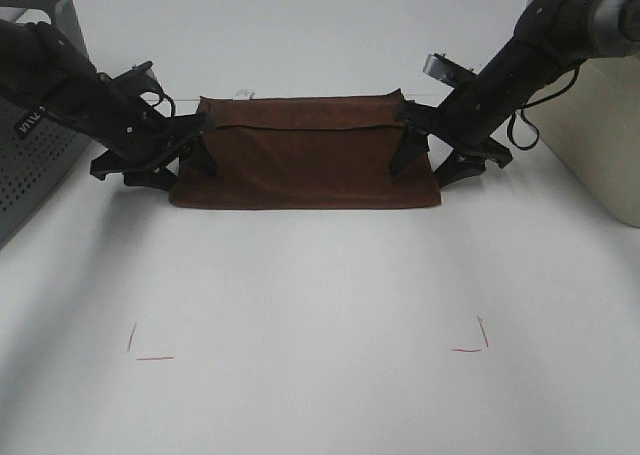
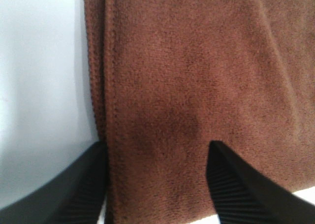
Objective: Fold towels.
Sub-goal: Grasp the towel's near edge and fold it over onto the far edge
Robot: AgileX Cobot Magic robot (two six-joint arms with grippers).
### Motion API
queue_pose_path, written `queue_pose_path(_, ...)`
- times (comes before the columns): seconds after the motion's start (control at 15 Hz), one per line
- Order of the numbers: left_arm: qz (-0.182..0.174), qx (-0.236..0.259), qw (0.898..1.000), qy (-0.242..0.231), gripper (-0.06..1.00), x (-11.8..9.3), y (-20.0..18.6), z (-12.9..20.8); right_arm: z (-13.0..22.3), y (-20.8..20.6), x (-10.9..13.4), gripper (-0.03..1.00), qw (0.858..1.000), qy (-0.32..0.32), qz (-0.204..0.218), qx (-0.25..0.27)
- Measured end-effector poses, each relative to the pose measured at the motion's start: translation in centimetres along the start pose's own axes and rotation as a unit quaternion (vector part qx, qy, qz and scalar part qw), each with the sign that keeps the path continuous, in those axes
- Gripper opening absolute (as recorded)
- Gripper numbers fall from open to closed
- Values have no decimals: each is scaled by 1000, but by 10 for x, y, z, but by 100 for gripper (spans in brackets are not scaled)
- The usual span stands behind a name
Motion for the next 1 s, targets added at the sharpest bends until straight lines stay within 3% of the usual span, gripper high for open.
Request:
queue_pose_path(0.13, -1, 3, 1000, -3, 39, 2, 3, 2, 1, 4, -1, 50, 1000, 2, -4, 3)
queue_pose_path(0.33, -2, 8, 1000, -6, 3, 4, 6, 5, 3, 10, -4, 14, 1000, 5, -2, 9)
queue_pose_path(0.4, -2, 10, 1000, -8, 1, 4, 7, 5, 3, 11, -5, 3, 1000, 7, -1, 10)
queue_pose_path(0.47, -1, 12, 1000, -11, 0, 4, 7, 6, 3, 11, -6, 0, 1000, 14, 1, 11)
queue_pose_path(0.8, 8, 34, 999, 1, 0, -11, -26, 19, 15, -22, -4, 0, 999, 4, 38, 27)
queue_pose_path(1.0, -3, 73, 997, -9, 0, -4, -40, 62, 55, -24, -10, 0, 997, 24, 46, 62)
Point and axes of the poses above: a point on each arm's last joint axis where the gripper is mounted, y pointing out along that axis toward the gripper, x along the wrist's bending axis when the last joint is at zero, z = x × y, the point moved 9 cm from there along y, pointing out along that axis toward the gripper, and after that the axes turned 5 degrees about y, right-handed, at the moved point
